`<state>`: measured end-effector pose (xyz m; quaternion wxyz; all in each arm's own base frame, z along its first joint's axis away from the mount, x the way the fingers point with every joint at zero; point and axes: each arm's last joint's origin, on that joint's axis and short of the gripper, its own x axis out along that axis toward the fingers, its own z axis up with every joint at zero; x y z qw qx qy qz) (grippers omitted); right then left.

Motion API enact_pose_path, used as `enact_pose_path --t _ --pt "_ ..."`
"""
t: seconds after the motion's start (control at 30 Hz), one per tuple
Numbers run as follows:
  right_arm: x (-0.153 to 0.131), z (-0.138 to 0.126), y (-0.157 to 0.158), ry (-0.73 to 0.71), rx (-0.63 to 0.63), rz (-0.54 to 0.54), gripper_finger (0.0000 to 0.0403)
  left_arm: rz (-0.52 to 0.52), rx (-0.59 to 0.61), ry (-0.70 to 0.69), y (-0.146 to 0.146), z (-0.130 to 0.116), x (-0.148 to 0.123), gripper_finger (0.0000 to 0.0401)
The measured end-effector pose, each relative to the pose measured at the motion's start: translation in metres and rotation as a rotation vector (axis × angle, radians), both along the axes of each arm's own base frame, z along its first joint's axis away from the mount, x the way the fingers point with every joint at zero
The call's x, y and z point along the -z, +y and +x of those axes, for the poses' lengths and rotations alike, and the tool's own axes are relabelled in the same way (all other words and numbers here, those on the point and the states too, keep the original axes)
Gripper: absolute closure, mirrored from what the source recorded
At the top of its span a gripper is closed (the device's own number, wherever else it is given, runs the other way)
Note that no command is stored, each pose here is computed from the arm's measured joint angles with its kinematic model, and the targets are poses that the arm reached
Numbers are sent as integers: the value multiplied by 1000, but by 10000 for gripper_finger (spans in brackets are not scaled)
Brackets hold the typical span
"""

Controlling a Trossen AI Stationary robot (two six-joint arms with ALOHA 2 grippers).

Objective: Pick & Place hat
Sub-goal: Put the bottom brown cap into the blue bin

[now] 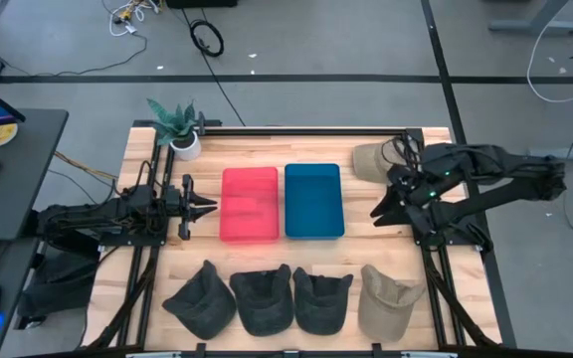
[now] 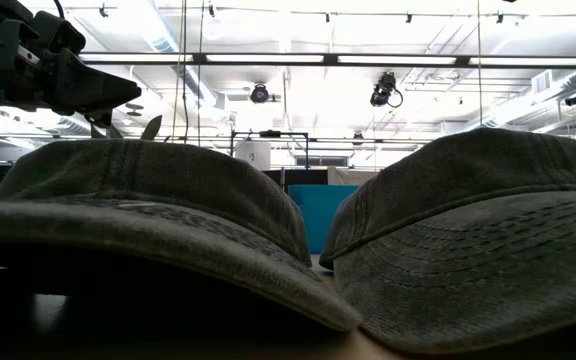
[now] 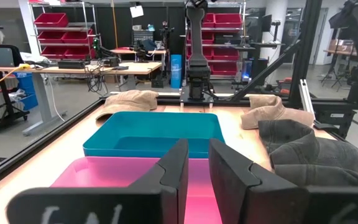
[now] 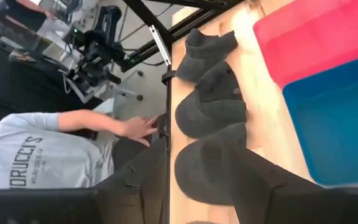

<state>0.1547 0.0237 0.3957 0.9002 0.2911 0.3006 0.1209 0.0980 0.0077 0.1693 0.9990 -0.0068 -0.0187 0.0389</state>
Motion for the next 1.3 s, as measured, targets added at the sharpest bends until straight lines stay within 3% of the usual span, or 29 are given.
enact_pose_path --t 0.37,0.63,0.83,1.07,1.3 --pt "-4 52 5 -177 -7 8 243 0 0 0 0 0 0 334" --pt "8 52 8 -39 -84 53 243 0 0 0 0 0 0 334" --pt "3 49 17 -36 -159 98 243 0 0 0 0 0 0 334" --pt "-20 40 32 -98 -166 21 243 0 0 0 0 0 0 334" --pt "-40 33 57 -114 -159 -126 243 0 0 1 0 0 0 334"
